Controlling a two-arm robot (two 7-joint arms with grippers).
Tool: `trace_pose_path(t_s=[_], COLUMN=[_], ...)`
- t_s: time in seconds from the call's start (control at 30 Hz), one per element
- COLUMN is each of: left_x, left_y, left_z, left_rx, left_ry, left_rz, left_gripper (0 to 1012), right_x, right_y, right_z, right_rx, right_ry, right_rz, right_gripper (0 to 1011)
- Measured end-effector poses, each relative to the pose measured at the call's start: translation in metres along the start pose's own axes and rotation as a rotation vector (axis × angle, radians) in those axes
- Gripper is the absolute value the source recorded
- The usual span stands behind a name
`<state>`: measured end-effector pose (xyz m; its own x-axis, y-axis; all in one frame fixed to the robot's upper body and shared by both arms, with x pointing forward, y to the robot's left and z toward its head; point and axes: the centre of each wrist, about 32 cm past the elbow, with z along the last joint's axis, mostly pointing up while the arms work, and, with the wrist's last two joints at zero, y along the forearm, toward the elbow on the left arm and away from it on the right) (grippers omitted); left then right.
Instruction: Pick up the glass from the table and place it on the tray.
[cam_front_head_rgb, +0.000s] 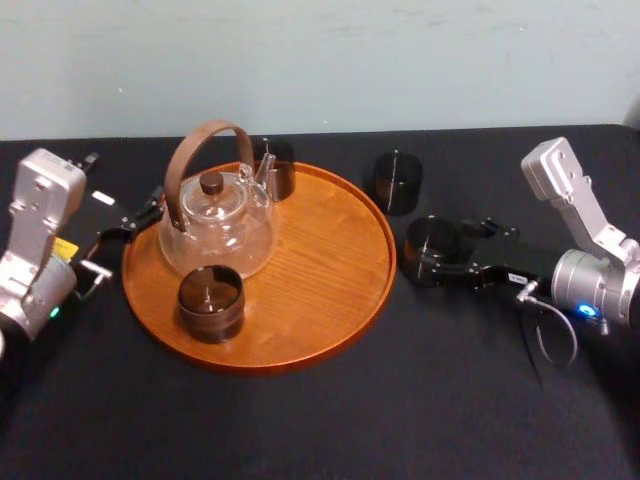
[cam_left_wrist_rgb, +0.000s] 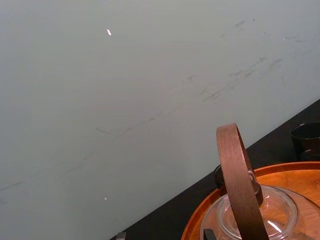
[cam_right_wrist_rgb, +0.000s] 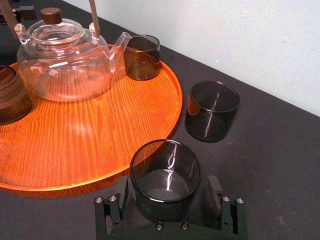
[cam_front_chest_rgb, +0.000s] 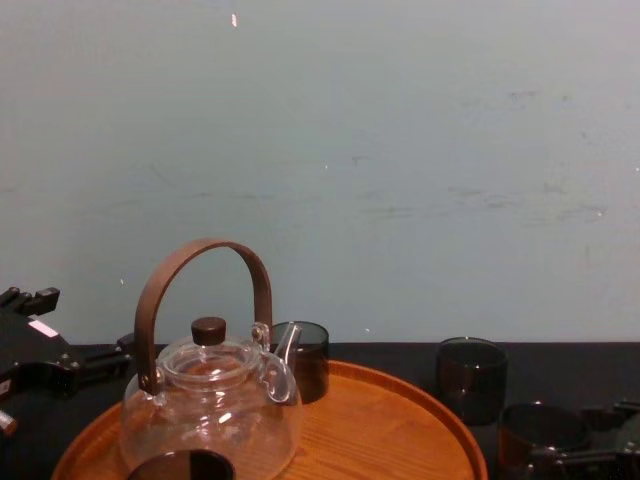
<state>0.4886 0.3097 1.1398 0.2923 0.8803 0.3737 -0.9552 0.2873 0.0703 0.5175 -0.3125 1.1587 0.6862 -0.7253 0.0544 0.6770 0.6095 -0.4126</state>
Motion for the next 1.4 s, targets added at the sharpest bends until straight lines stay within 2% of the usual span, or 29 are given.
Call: trace_pose_path(t_s=[0.93,1.4], left_x=[0.0000,0.0000], left_y=[0.000,0.000], left_z=[0.000,0.000], left_rx=[0.000,0.000], left_ry=[0.000,0.000], left_rz=[0.000,0.000], left_gripper=[1001,1001], right_x=[0.0088,0.0073], right_y=[0.020,0.024], right_z=[0.006,0.006], right_rx=[-0.003,-0.013], right_ry=[0.023,0.021], right_rz=[0.009,0.004], right_gripper=[1002,1002])
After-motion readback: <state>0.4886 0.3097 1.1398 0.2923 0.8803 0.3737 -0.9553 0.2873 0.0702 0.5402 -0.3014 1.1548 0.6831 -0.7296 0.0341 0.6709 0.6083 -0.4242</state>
